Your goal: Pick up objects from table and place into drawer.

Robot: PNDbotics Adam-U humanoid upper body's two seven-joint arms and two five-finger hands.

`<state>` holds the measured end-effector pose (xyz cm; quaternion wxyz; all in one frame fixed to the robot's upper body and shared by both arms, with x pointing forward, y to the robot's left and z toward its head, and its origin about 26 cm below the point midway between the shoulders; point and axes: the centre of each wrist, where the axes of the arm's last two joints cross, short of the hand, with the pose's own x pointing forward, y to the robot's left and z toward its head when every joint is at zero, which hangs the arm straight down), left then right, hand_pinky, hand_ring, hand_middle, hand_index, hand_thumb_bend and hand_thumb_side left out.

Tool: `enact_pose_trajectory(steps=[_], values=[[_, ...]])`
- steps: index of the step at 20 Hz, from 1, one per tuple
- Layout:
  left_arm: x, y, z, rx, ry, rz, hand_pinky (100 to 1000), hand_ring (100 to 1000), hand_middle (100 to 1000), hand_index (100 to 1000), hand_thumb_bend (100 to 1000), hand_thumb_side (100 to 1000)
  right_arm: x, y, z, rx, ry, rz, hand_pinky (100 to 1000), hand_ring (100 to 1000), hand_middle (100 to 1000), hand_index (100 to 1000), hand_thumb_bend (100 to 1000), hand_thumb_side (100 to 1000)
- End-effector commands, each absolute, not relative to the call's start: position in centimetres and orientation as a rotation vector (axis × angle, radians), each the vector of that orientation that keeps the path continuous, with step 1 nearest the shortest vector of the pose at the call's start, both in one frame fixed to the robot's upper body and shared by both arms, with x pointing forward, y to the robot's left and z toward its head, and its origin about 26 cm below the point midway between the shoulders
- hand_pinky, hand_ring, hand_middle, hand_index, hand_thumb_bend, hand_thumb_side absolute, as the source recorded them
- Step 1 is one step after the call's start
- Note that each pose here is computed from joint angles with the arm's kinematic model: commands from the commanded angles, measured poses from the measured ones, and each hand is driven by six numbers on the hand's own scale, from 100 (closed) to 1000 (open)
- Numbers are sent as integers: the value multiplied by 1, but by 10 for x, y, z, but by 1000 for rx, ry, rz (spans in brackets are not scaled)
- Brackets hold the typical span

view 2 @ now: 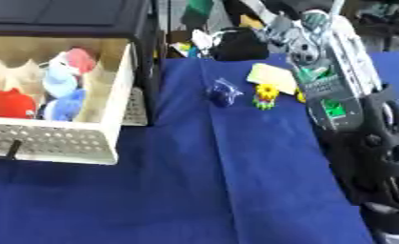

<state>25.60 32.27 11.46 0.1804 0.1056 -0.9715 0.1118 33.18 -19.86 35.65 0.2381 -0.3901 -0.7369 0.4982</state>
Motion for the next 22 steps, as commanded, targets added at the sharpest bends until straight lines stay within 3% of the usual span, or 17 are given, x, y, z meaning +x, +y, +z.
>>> enact_pose_trajectory(steps=[1, 10, 22], values=[[255, 325, 120, 294, -2762, 277, 654, 651, 807, 863, 304, 1000, 323, -189, 373, -1011, -2094, 1376, 545, 750, 250, 599, 158, 545], [255, 323, 120, 269, -2759, 267, 655, 652, 809, 863, 303, 1000, 328, -150, 384, -841, -2168, 1457, 543, 751, 247, 598, 150, 554], [257, 322, 122, 255, -2760, 270, 655, 653, 811, 863, 301, 1000, 342, -124, 363, -698, -2104, 1630, 553, 760, 262, 621, 170, 586]])
